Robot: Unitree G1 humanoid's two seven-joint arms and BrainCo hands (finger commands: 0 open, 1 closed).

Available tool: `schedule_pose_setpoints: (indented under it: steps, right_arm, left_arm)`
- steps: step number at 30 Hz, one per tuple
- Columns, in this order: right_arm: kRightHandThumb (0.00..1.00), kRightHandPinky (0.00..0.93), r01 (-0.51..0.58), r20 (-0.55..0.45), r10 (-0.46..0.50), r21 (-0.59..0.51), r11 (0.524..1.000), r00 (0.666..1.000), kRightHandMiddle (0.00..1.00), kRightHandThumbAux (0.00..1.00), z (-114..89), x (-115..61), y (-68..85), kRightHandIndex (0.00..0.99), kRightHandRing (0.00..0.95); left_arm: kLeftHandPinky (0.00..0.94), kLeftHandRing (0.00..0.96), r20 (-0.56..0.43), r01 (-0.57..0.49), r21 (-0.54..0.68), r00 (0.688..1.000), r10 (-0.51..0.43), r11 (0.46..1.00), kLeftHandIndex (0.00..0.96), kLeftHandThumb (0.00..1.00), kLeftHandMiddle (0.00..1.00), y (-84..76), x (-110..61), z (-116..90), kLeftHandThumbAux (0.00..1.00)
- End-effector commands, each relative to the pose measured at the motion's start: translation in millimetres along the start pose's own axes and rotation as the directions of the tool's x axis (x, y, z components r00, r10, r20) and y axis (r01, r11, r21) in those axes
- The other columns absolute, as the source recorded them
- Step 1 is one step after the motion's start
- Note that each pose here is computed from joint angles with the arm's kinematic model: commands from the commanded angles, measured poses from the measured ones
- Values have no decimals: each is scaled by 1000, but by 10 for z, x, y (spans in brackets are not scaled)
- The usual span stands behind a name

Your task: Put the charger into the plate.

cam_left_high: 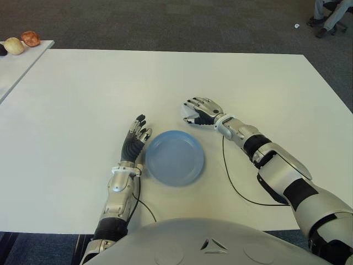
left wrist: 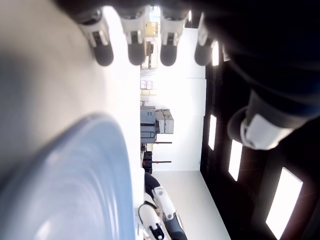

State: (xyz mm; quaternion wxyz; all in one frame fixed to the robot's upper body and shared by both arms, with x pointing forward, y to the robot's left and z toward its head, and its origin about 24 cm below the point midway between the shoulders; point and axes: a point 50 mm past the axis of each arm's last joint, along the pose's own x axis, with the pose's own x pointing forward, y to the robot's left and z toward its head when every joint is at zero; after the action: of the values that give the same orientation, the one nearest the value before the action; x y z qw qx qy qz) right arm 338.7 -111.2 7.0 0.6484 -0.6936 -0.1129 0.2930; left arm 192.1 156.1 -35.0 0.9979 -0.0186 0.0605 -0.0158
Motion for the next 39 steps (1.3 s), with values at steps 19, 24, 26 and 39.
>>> schedule_pose_setpoints:
  steps: [19,24,26,39]
  right_arm:
    - [327,0,-7,-23,9,63,998,1000,0,181,24,-120,277,0,0]
    - [316,1,-2,-35,5,99,995,999,0,198,31,-117,286,0,0]
    - [314,2,0,-37,4,106,994,999,0,201,36,-115,287,0,0]
    - [313,2,18,-29,-15,119,993,999,0,234,52,-108,275,0,0]
  left_arm:
    - [18,15,-154,0,-13,988,-2,1000,70,0,40,33,-161,-274,506]
    - [6,13,-155,3,-10,988,-5,1000,70,0,39,39,-162,-273,503]
    - [4,12,-156,5,-9,988,-6,1000,71,0,39,44,-163,-272,500]
    - [13,17,-154,9,-4,988,-10,1000,76,0,45,51,-162,-272,492]
